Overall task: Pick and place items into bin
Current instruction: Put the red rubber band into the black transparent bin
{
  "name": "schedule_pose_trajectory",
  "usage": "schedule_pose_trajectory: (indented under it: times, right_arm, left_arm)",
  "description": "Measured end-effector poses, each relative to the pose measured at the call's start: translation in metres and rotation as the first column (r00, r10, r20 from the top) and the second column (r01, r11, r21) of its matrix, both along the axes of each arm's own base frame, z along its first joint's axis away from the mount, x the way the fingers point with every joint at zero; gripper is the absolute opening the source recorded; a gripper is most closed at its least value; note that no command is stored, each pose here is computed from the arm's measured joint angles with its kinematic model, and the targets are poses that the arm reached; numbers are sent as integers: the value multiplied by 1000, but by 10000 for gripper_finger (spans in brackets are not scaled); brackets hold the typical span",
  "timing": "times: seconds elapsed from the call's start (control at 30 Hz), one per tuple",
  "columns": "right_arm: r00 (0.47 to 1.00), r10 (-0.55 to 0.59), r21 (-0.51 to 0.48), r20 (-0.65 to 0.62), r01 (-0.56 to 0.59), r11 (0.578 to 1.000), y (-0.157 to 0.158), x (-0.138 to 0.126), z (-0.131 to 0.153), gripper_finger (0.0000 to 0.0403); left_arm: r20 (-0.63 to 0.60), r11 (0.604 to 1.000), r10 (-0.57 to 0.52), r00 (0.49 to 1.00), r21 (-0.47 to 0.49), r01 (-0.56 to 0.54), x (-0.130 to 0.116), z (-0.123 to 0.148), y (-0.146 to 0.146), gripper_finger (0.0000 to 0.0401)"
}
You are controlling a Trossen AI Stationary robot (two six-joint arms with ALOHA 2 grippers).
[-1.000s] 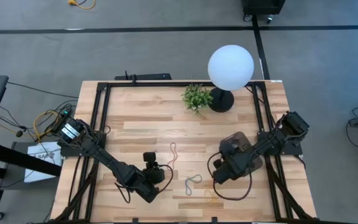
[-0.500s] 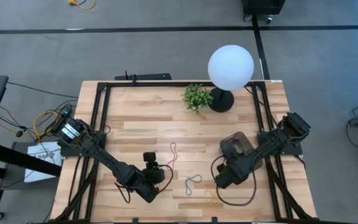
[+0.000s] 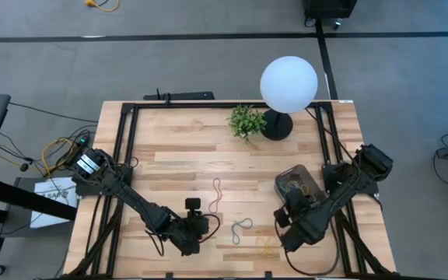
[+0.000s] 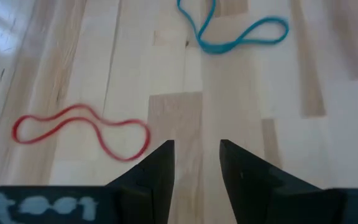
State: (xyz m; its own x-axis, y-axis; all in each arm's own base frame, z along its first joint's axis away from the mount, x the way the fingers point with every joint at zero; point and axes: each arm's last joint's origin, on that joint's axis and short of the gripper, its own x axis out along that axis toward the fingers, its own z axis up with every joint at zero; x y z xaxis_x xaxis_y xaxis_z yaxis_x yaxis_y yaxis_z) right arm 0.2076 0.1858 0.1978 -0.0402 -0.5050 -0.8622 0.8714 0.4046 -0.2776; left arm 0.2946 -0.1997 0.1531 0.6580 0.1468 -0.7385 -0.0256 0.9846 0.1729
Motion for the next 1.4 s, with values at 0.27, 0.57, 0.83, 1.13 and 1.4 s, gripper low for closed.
schedule_pose_trajectory:
  times: [0.27,0.57,0.83,1.13,1.4]
  right_arm:
    - [960,280,20,10,-280,960,-1,18,-4,102]
    - [679,705,-35,207,-714,699,18,62,-3,102]
    - [441,838,-90,320,-867,491,33,81,5,102]
    - [442,839,-90,318,-867,491,31,83,5,102]
    - [453,833,-91,317,-860,502,27,85,5,102]
  left_arm:
    - [3,1000,17,1000,-1,-17,4,0,5,120]
    - [-58,997,-66,996,40,68,21,-36,9,120]
    - [-40,999,30,999,15,-29,29,-42,18,120]
    - [0,987,161,987,-3,-161,30,-44,23,120]
    - [-8,934,349,937,-82,-348,34,-46,42,120]
